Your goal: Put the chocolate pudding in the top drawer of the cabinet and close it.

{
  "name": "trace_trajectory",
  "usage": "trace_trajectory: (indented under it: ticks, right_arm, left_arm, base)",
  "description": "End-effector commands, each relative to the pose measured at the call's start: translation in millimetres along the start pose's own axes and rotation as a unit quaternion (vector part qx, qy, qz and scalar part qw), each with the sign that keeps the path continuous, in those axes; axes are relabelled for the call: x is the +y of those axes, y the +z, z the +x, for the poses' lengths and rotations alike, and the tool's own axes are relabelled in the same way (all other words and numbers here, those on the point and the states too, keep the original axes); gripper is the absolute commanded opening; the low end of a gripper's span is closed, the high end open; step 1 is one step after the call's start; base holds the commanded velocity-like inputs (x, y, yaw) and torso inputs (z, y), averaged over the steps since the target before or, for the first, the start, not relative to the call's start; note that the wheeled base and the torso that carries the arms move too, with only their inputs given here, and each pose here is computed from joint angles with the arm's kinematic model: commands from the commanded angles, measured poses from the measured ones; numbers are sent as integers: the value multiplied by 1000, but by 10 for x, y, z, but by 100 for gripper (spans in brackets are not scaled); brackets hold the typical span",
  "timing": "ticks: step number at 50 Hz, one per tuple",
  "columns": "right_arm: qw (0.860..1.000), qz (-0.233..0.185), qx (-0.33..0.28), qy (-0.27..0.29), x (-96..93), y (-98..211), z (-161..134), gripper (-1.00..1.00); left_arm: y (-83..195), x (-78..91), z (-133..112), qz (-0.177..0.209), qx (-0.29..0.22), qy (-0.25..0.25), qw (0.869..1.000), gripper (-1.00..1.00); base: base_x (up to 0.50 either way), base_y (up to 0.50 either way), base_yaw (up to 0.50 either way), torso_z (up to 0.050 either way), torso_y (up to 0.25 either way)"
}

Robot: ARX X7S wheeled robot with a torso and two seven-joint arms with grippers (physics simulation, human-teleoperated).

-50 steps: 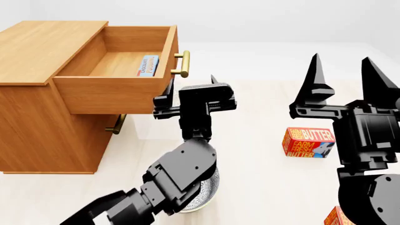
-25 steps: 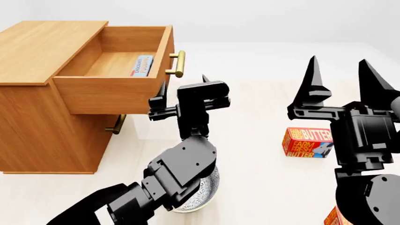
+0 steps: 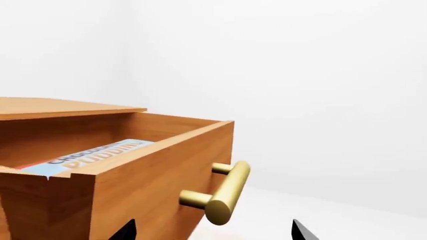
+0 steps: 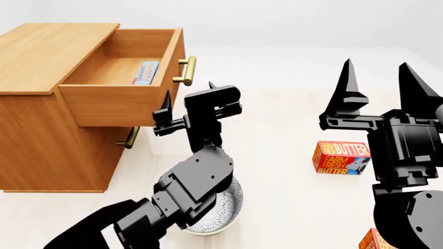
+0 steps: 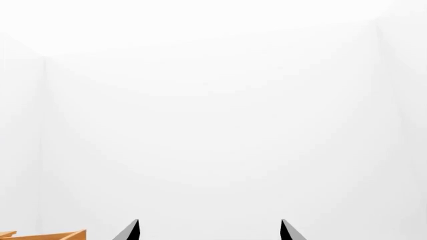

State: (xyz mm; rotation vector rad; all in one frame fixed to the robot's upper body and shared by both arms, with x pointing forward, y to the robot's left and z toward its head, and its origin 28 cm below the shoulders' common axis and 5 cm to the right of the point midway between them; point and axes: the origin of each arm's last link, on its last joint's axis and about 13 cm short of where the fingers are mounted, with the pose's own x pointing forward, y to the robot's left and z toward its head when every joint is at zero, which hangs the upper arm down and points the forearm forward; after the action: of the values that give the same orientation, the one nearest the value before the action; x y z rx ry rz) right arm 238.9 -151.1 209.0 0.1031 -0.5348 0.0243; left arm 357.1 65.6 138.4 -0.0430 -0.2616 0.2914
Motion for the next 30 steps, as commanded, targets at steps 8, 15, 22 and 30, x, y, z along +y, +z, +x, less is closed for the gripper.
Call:
trace_trajectory:
  ticks: [8,15,22,30]
  right_arm:
    - [1000,0,1,1,-4,7,-6,100]
    - [1000,1,1,1,0,1,-2,100]
    - [1000,2,2,1,3,-8,7,100]
    - [1000,3,2,1,1,-4,4,100]
  left_arm:
    - [18,92,105,5,-3,48,999,100]
    - [39,121,145,7,-6,59,998,100]
    - [43,140,170,10,-6,65,998,100]
    - [48,169,213,19,-10,73,997,100]
  base:
    - [0,0,0,0,0]
    - [0,0,0,0,0]
    - [0,0,0,0,0]
    - [0,0,0,0,0]
